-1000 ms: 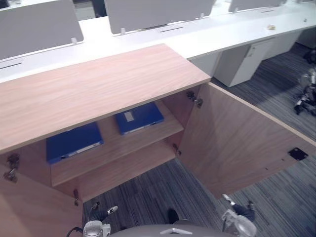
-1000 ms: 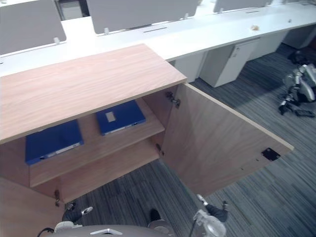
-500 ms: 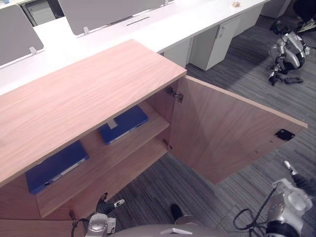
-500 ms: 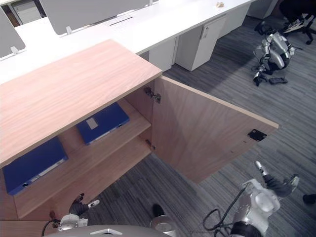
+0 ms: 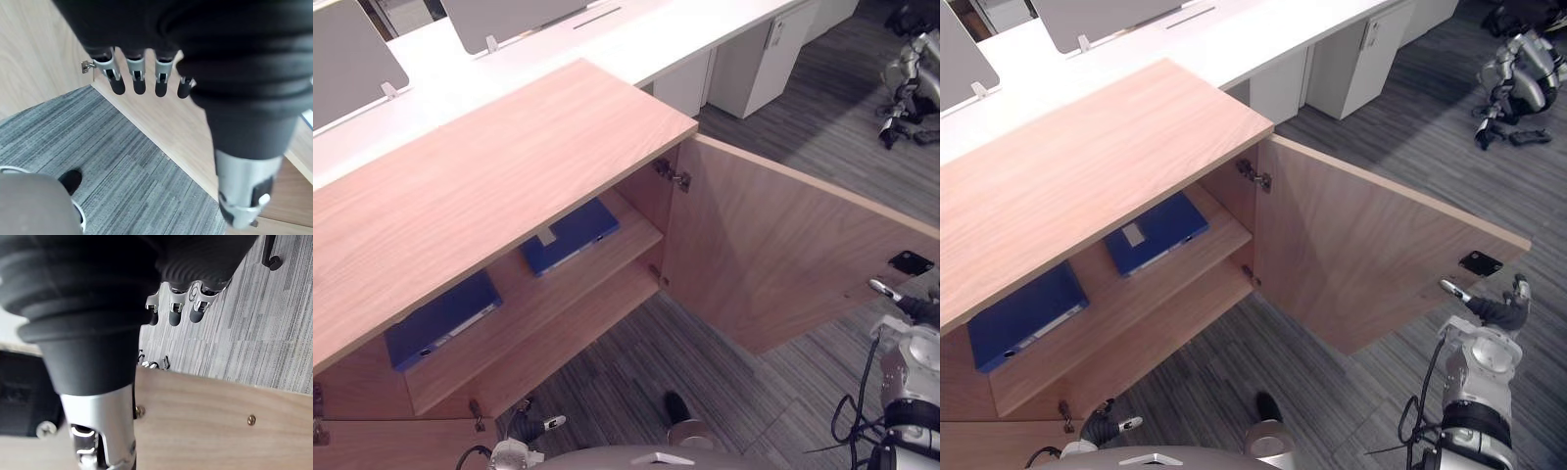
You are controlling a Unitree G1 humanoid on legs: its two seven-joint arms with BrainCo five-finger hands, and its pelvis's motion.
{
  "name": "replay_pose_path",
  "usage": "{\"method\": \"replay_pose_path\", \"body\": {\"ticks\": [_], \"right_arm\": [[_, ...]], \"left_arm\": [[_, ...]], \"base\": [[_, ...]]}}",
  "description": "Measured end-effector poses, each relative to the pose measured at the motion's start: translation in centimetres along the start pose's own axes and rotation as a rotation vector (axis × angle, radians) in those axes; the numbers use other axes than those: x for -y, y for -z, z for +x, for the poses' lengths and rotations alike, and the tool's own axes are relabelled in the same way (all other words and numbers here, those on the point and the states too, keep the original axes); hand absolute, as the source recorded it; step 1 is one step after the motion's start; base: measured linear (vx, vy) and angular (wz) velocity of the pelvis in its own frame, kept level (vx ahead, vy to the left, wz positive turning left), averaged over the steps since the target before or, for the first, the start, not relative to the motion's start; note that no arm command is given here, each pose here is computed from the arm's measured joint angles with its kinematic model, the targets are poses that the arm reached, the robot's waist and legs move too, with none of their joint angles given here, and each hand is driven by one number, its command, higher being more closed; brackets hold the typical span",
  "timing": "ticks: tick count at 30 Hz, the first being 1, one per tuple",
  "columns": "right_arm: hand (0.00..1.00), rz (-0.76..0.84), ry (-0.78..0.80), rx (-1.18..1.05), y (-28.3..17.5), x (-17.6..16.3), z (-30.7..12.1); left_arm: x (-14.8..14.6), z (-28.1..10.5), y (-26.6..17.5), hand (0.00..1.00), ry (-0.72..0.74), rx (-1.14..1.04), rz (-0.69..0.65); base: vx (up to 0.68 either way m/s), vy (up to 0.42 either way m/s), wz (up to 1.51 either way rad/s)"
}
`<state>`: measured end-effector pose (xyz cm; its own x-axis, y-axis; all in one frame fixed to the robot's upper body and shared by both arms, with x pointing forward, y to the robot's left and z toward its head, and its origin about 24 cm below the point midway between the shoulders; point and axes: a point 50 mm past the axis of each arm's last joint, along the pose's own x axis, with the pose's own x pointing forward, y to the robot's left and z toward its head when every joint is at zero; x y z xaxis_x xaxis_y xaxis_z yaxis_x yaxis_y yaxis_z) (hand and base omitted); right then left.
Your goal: Walk over to the cabinet, pick up the folder, carry it to the office cabinet, place the folder inside the office cabinet, then close the office cabinet door
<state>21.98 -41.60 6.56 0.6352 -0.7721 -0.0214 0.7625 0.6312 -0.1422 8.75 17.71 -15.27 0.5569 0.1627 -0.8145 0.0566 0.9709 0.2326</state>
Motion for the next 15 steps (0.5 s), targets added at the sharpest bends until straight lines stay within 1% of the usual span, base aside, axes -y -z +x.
{"method": "replay_pose_path", "body": {"ticks": [1, 3, 7, 13, 15], "right_arm": [[0.00, -0.037, -0.027, 0.016, -0.36, -0.75, 0.12], [0.00, -0.057, -0.049, 0.023, -0.50, -1.31, 0.15], [0.00, -0.132, -0.058, 0.019, -0.45, -1.23, 0.39], [0.00, -0.133, -0.061, 0.031, -0.58, -1.28, 0.22], [0.00, -0.100, -0.070, 0.067, -0.93, -1.48, -0.45]], "left_arm": [[-0.03, 0.00, -0.02, 0.00, 0.004, 0.003, 0.012], [-0.07, 0.01, -0.08, 0.00, 0.004, 0.007, 0.015], [-0.03, 0.01, -0.21, 0.00, 0.005, 0.015, 0.015], [0.01, 0.03, -0.31, 0.00, 0.005, 0.020, 0.018], [-0.03, 0.03, -0.29, 0.00, 0.003, 0.020, 0.031]], "base": [[-0.04, -0.014, 0.12], [-0.04, -0.021, 0.10], [-0.05, -0.036, 0.11], [-0.07, -0.047, 0.09], [-0.05, -0.043, 0.04]]}}
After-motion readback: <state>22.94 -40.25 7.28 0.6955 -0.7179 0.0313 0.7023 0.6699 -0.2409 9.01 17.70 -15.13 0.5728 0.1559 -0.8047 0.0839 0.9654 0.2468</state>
